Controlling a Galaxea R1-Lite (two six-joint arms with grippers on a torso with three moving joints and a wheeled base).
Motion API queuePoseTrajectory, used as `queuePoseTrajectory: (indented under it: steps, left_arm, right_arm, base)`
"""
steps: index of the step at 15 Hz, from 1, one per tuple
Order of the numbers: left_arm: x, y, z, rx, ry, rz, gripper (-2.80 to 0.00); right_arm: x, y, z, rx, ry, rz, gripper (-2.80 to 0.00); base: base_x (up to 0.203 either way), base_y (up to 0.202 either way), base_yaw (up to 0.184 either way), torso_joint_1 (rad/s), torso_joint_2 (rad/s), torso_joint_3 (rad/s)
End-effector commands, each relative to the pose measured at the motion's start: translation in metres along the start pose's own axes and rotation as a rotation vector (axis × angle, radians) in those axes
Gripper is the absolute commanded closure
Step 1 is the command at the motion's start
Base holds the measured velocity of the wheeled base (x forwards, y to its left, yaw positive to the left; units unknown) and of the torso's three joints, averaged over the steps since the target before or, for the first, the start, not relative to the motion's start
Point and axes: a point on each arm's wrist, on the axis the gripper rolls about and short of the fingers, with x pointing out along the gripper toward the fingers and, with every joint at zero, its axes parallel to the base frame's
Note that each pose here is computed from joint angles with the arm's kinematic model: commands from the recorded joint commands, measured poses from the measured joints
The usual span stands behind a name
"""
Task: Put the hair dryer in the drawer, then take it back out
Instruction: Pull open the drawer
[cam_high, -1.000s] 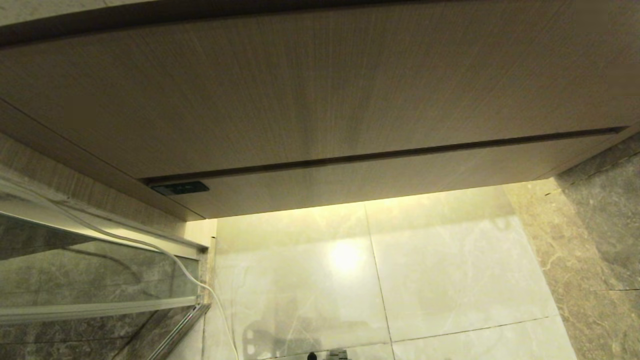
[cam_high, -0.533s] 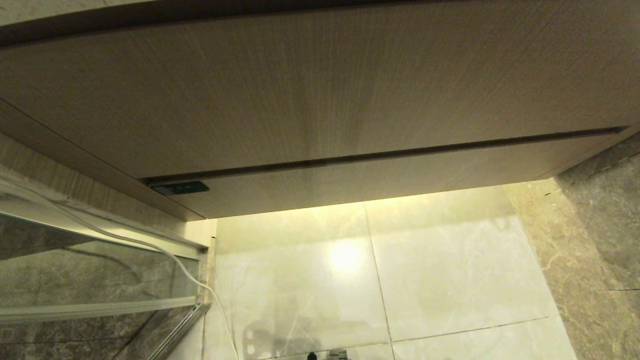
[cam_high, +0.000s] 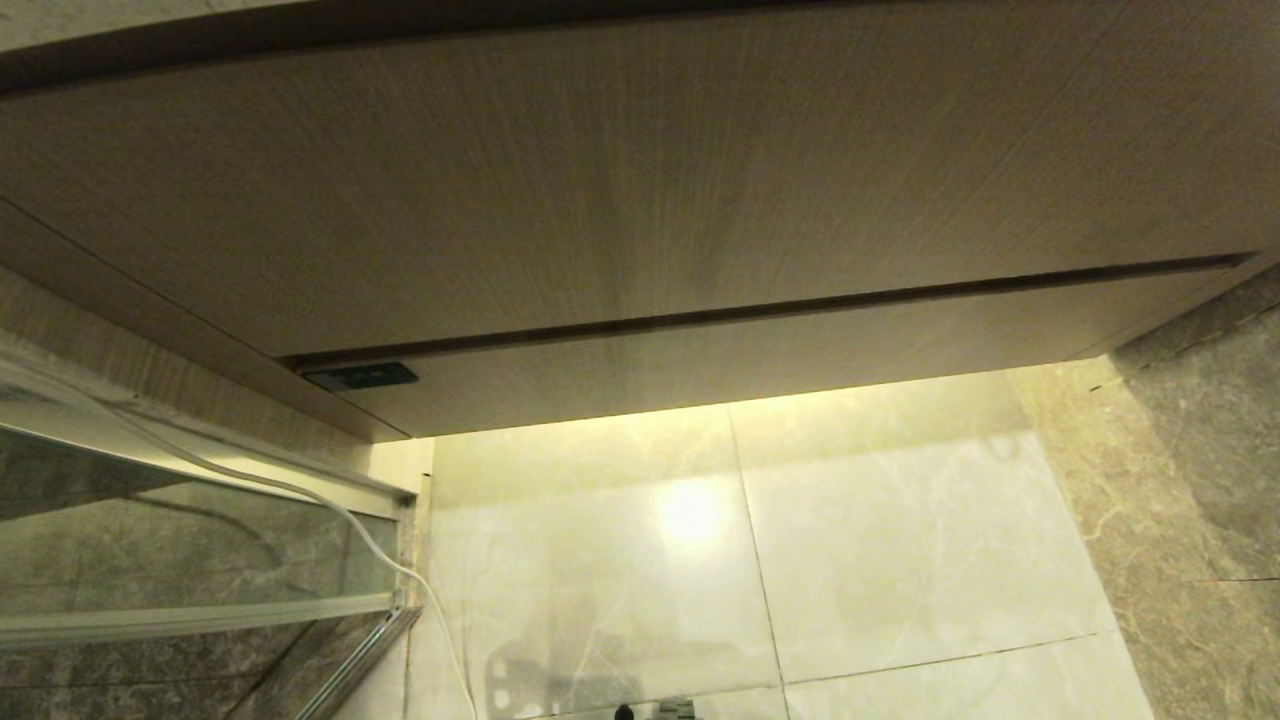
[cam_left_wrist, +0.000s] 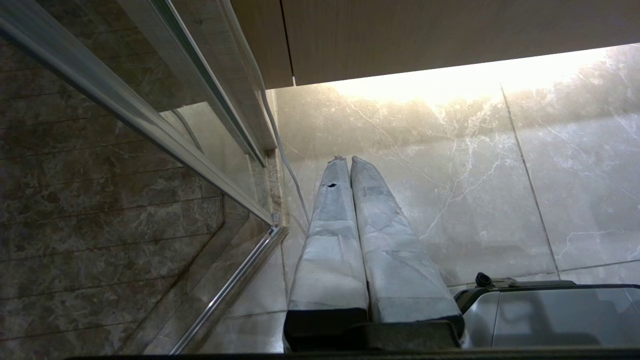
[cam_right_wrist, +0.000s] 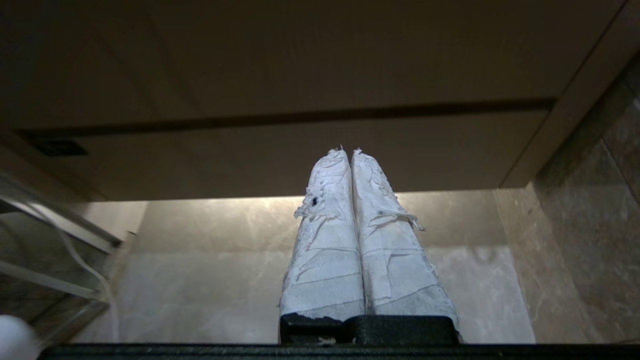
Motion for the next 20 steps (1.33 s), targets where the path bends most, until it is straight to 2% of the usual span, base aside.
queuePoseTrajectory:
  steps: [1, 3, 4, 5, 7, 9, 11, 12, 13, 15, 17, 18, 20]
  left_arm:
    - [0.000, 0.000, 0.000, 0.000, 0.001, -0.001, 0.00]
    - [0.000, 0.000, 0.000, 0.000, 0.000, 0.000, 0.00]
    - [0.000, 0.000, 0.000, 0.000, 0.000, -0.001, 0.00]
    - [0.000, 0.000, 0.000, 0.000, 0.000, 0.000, 0.00]
    - [0.000, 0.000, 0.000, 0.000, 0.000, -0.001, 0.00]
    - [0.000, 0.000, 0.000, 0.000, 0.000, 0.000, 0.00]
    - [0.000, 0.000, 0.000, 0.000, 0.000, 0.000, 0.00]
    - [0.000, 0.000, 0.000, 0.000, 0.000, 0.000, 0.00]
    - [0.000, 0.000, 0.000, 0.000, 0.000, 0.000, 0.00]
    - [0.000, 0.000, 0.000, 0.000, 0.000, -0.001, 0.00]
    - [0.000, 0.000, 0.000, 0.000, 0.000, 0.000, 0.00]
    - [0.000, 0.000, 0.000, 0.000, 0.000, 0.000, 0.00]
    - [0.000, 0.000, 0.000, 0.000, 0.000, -0.001, 0.00]
  right_arm:
    - [-0.007, 0.001, 0.052, 0.026, 0.146, 0.048, 0.00]
    - [0.021, -0.001, 0.081, 0.068, 0.349, 0.132, 0.00]
    - [0.042, -0.003, 0.086, 0.090, 0.455, 0.172, 0.00]
    - [0.064, -0.004, 0.086, 0.118, 0.565, 0.254, 0.00]
    - [0.095, -0.008, 0.080, 0.137, 0.708, 0.490, 0.00]
    - [0.126, -0.002, 0.066, 0.005, 0.791, 0.632, 0.00]
    - [0.147, 0.004, 0.048, -0.080, 0.866, 0.698, 0.00]
    - [0.155, 0.006, 0.042, -0.105, 0.906, 0.698, -2.80]
    - [0.163, 0.007, 0.036, -0.140, 0.944, 0.680, -2.80]
    - [0.176, 0.009, 0.020, -0.273, 1.003, 0.631, -2.80]
    - [0.189, 0.011, 0.012, -0.353, 0.979, 0.594, -2.80]
    - [0.198, 0.013, 0.008, -0.439, 0.934, 0.566, -2.80]
    - [0.210, 0.015, -0.007, -0.688, 0.896, 0.551, -2.80]
  base:
    - [0.000, 0.000, 0.000, 0.000, 0.00, 0.000]
    - [0.000, 0.000, 0.000, 0.000, 0.00, 0.000]
    - [0.000, 0.000, 0.000, 0.000, 0.00, 0.000]
    - [0.000, 0.000, 0.000, 0.000, 0.00, 0.000]
    - [0.000, 0.000, 0.000, 0.000, 0.00, 0.000]
    - [0.000, 0.000, 0.000, 0.000, 0.00, 0.000]
    - [0.000, 0.000, 0.000, 0.000, 0.00, 0.000]
    - [0.000, 0.000, 0.000, 0.000, 0.00, 0.000]
    - [0.000, 0.000, 0.000, 0.000, 0.00, 0.000]
    - [0.000, 0.000, 0.000, 0.000, 0.00, 0.000]
    - [0.000, 0.000, 0.000, 0.000, 0.00, 0.000]
    - [0.000, 0.000, 0.000, 0.000, 0.00, 0.000]
    - [0.000, 0.000, 0.000, 0.000, 0.00, 0.000]
